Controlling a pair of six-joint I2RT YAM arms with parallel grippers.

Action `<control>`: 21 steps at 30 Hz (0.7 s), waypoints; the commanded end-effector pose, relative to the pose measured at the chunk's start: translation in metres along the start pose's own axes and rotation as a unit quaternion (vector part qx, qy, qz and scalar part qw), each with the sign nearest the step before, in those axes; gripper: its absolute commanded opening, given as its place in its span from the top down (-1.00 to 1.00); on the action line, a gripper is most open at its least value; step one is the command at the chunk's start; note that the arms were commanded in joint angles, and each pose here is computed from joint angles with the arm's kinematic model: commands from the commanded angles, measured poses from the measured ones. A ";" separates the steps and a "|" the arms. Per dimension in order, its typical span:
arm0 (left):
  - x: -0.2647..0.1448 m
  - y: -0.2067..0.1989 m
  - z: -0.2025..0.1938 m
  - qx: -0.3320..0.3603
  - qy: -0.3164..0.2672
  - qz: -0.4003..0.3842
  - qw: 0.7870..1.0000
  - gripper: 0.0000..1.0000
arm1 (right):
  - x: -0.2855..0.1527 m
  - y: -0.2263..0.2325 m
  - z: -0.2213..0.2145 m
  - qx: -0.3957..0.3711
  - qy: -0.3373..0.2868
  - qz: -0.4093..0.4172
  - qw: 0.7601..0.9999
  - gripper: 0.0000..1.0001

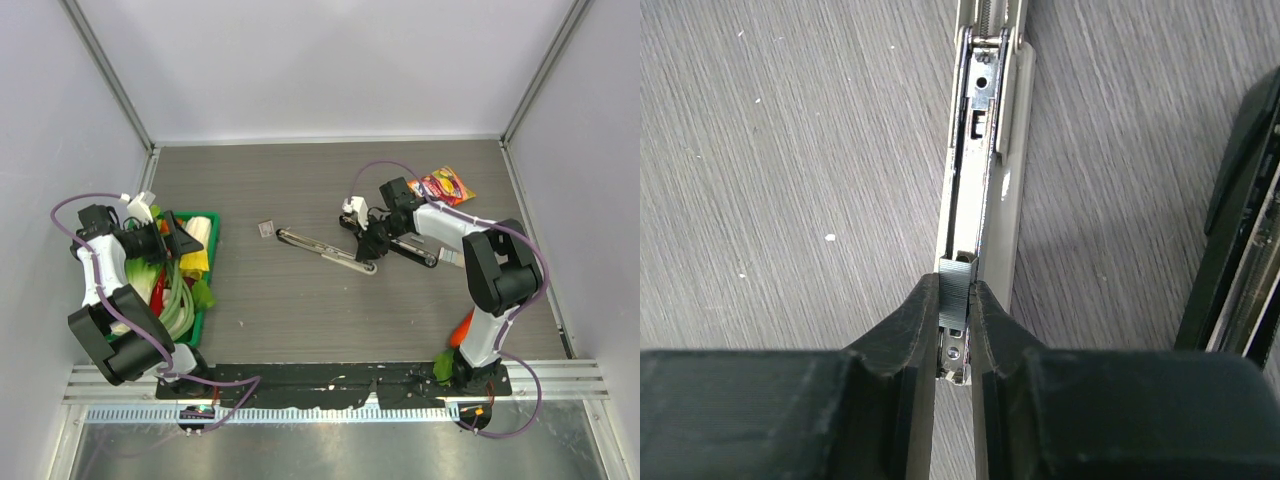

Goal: Load the staples into the stapler
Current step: Install the staple into the stapler.

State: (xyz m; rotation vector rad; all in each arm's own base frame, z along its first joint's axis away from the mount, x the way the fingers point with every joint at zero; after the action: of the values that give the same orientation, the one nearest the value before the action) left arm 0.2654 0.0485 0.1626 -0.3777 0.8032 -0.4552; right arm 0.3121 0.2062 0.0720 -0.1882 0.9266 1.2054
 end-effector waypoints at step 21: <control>0.000 0.006 0.001 0.005 0.001 0.006 1.000 -1.00 | 0.009 -0.004 -0.005 -0.060 0.072 0.005 0.996 0.83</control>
State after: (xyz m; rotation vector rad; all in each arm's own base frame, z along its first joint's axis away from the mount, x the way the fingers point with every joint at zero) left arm 0.2656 0.0486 0.1621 -0.3797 0.8049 -0.4558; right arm 0.3144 0.2128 0.0705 -0.2975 0.9390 1.2623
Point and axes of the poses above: each gripper's point midway between its finger pads, its own x axis out along the fingers, its own y axis along the line the jaws close on, z = x × y, the point moved 3 cm from there along -x, back along the fingers, and after that the axes turned 10 degrees about x, right-handed, at the moved point
